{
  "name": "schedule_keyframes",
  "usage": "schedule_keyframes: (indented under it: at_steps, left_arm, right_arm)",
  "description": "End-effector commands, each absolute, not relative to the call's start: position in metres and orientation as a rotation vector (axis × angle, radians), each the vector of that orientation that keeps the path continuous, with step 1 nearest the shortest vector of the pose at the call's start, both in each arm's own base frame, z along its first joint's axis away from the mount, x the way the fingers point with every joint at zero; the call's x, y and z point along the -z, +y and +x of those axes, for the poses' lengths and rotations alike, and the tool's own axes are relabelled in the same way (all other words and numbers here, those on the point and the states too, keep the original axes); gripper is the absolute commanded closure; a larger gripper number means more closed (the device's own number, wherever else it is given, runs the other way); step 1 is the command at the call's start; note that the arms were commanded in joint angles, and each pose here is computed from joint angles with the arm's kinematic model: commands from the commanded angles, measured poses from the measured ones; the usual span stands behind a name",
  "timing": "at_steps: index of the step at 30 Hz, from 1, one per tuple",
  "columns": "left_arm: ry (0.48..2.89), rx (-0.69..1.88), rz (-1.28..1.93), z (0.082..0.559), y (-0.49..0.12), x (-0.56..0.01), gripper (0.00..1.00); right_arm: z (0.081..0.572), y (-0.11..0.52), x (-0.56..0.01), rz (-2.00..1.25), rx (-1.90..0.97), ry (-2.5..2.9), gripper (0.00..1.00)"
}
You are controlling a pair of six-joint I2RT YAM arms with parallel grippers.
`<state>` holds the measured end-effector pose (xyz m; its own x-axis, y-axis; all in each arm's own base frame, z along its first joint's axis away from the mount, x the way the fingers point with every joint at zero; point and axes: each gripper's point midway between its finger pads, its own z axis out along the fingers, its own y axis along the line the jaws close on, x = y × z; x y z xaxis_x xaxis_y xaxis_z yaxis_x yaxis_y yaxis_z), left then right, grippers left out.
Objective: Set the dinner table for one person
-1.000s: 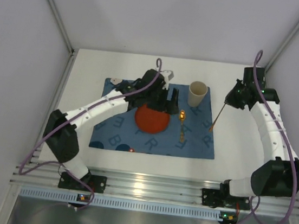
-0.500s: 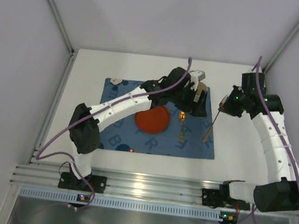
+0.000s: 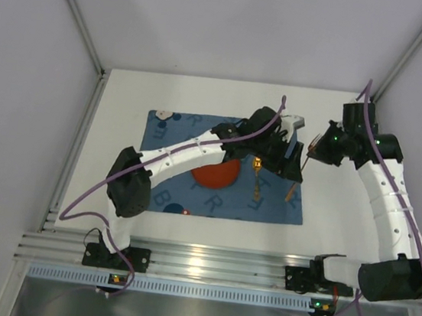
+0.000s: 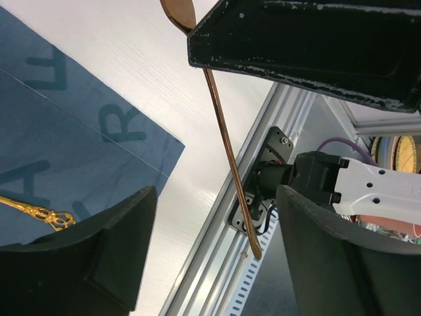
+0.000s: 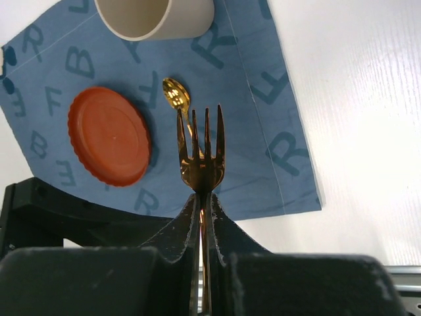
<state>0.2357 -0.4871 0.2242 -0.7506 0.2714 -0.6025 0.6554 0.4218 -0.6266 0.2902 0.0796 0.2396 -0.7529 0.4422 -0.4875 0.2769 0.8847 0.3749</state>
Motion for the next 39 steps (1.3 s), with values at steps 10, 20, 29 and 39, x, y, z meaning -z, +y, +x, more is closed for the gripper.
schedule_keyframes:
  at_steps: [10,20,29,39]
  left_arm:
    - [2.157,1.417,0.809,0.237,-0.51,-0.251,0.83]
    - [2.164,1.337,0.783,0.242,-0.493,-0.256,1.0]
    - [2.251,1.122,0.494,0.276,-0.354,-0.243,1.0]
    - [2.437,0.747,0.182,0.293,-0.179,-0.171,1.0]
  right_arm:
    - [0.283,0.1,-0.284,0.491,-0.545,2.38,1.0]
    - [0.285,0.112,-0.277,0.46,-0.591,2.394,0.69]
    - [0.289,0.102,-0.293,0.378,-0.507,2.37,0.09]
    - [0.275,0.111,-0.257,0.325,-0.565,2.46,0.12]
